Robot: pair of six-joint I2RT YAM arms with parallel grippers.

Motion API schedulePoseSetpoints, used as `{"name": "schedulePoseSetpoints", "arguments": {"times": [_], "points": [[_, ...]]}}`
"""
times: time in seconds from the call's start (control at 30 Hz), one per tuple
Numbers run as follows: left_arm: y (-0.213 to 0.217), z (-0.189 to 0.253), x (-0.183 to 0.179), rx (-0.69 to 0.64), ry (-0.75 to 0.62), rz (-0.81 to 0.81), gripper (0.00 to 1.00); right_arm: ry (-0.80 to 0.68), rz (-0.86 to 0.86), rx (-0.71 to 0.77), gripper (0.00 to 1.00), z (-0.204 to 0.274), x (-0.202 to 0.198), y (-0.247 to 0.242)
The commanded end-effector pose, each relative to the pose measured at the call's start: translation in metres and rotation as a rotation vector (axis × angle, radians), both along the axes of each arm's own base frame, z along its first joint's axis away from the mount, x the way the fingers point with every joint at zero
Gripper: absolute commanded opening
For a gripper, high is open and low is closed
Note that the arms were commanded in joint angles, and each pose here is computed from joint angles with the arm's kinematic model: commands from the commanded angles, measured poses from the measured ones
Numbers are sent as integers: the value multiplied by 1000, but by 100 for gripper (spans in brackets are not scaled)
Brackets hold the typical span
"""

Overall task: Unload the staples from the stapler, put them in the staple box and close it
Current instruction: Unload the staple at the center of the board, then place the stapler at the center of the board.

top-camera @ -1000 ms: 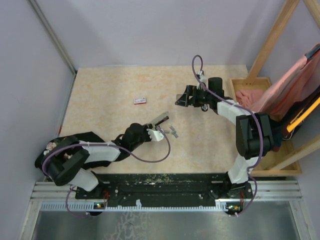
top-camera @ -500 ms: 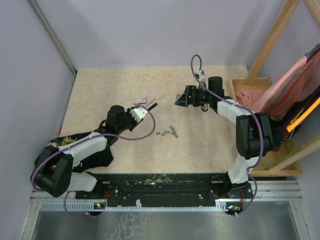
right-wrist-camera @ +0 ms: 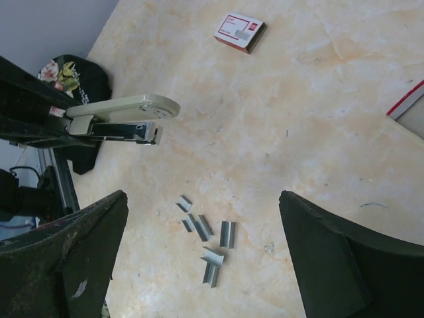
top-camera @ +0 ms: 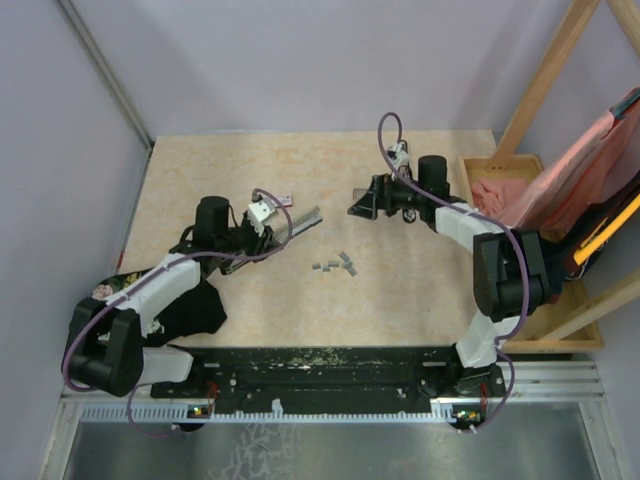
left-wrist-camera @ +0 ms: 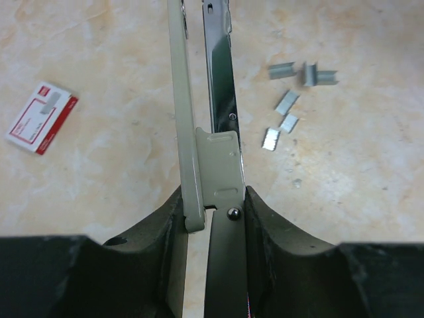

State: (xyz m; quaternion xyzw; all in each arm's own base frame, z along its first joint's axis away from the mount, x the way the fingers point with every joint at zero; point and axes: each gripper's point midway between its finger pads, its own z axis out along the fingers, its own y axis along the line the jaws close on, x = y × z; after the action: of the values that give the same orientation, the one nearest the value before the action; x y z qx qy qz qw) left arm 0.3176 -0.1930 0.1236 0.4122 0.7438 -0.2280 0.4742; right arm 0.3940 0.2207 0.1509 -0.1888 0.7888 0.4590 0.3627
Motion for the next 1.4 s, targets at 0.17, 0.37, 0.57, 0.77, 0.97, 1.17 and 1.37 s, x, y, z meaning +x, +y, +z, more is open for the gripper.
{"name": "schedulePoseSetpoints", "arguments": {"times": [0.17, 0.37, 0.57, 0.77, 0.97, 1.17, 1.37], "points": [[-29, 45, -26, -196, 116, -226, 0, -366, 168, 53, 97, 60, -22, 13], [-27, 50, -33, -246, 212, -263, 0, -565, 265, 17, 97, 62, -42, 23], [-29, 50, -46, -301, 316, -321, 0, -805, 382, -83, 97, 59, -67, 37], [-32, 43, -60, -332, 432, -393, 0, -1007, 511, -139, 98, 47, -93, 48], [-34, 35, -64, -362, 507, -424, 0, -1068, 621, -191, 98, 32, -109, 55], [-35, 34, -67, -379, 535, -438, 0, -1120, 665, -266, 98, 19, -115, 64], [-36, 33, -70, -392, 556, -453, 0, -1155, 687, -329, 96, 9, -116, 72]]}}
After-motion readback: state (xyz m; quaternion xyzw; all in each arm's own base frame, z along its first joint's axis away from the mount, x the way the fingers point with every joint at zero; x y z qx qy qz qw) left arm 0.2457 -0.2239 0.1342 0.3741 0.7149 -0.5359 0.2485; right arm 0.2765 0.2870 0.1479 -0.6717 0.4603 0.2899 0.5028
